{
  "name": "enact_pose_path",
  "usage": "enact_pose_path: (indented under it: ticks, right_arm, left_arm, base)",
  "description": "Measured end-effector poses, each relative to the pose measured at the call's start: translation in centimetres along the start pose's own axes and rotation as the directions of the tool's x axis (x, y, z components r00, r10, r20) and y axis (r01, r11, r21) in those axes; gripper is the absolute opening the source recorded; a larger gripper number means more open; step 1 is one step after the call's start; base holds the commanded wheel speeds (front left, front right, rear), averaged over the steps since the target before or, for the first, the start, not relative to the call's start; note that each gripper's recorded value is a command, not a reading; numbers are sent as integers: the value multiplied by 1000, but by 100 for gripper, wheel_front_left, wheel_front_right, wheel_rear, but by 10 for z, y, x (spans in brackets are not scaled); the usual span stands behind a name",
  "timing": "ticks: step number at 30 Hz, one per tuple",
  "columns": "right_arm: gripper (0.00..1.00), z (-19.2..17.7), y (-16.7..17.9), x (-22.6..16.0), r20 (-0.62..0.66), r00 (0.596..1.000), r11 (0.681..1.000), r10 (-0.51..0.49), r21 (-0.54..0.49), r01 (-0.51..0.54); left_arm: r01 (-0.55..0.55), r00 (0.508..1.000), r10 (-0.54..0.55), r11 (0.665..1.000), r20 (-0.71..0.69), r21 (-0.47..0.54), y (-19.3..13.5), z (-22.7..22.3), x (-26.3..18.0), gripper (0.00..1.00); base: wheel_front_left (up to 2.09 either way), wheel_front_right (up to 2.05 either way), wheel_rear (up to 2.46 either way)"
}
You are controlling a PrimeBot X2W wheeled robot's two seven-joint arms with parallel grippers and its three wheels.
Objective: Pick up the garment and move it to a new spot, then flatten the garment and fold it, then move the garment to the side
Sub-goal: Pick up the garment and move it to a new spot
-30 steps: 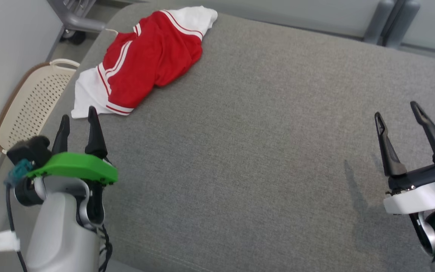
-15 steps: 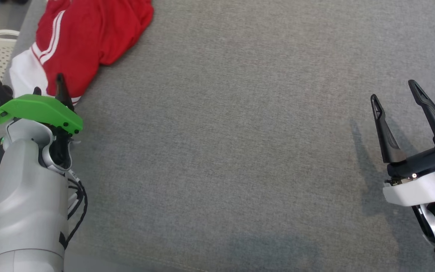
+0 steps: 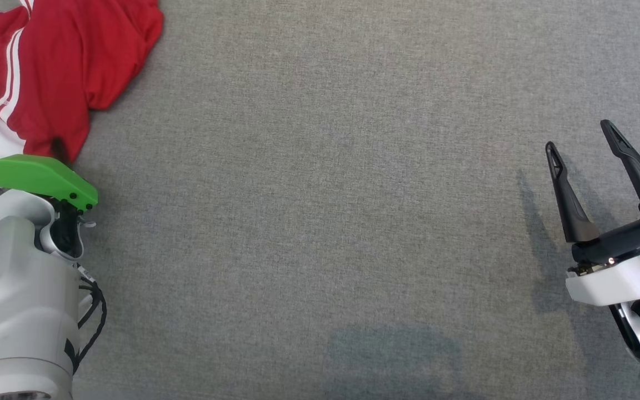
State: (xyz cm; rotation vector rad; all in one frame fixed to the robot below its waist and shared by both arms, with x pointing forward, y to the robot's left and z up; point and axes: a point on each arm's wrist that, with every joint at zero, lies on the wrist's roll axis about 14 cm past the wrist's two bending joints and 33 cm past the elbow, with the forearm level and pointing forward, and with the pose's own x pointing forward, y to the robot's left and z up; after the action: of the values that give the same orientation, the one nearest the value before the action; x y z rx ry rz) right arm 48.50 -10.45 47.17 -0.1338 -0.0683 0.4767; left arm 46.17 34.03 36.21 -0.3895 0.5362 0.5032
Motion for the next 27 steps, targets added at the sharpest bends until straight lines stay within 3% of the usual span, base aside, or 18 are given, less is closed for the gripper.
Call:
enact_pose_path:
  ticks: [5, 8, 14, 20, 23, 25, 26, 27]
  right_arm:
    - [100, 4, 2, -2, 4, 1000, 1000, -1, 3, 1]
    - [100, 8, 5, -3, 16, 1000, 1000, -4, 12, 4]
    - [100, 21, 14, -7, 48, 999, 999, -21, 46, 19]
    - [100, 30, 13, -17, 63, 996, 995, -69, 74, 64]
    - [100, 35, 6, -20, 73, 992, 992, -106, 82, 100]
    - [100, 37, 3, -24, 76, 988, 987, -133, 97, 125]
    - [100, 37, 3, -24, 76, 988, 987, -133, 97, 125]
    - [100, 39, 2, -27, 81, 986, 984, -148, 107, 139]
  left_arm:
    - [45, 997, -47, 999, 61, 29, -11, 16, -4, 0]
    - [102, 986, -114, 989, 118, 108, -31, 42, -7, 0]
    - [235, 941, -297, 917, 160, 321, -86, 92, -25, 0]
    - [353, 881, -461, 791, 107, 500, -157, 117, -53, 0]
    - [423, 832, -553, 690, 51, 588, -206, 119, -75, 0]
    - [471, 793, -609, 598, -14, 648, -237, 110, -92, 0]
    - [471, 793, -609, 598, -14, 648, -237, 110, -92, 0]
    - [499, 773, -631, 551, -56, 669, -250, 103, -102, 0]
  base:
    - [0, 0, 0]
    - [0, 0, 0]
    - [0, 0, 0]
    - [0, 0, 0]
    - [0, 0, 0]
    - [0, 0, 0]
    - [0, 0, 0]
    - [0, 0, 0]
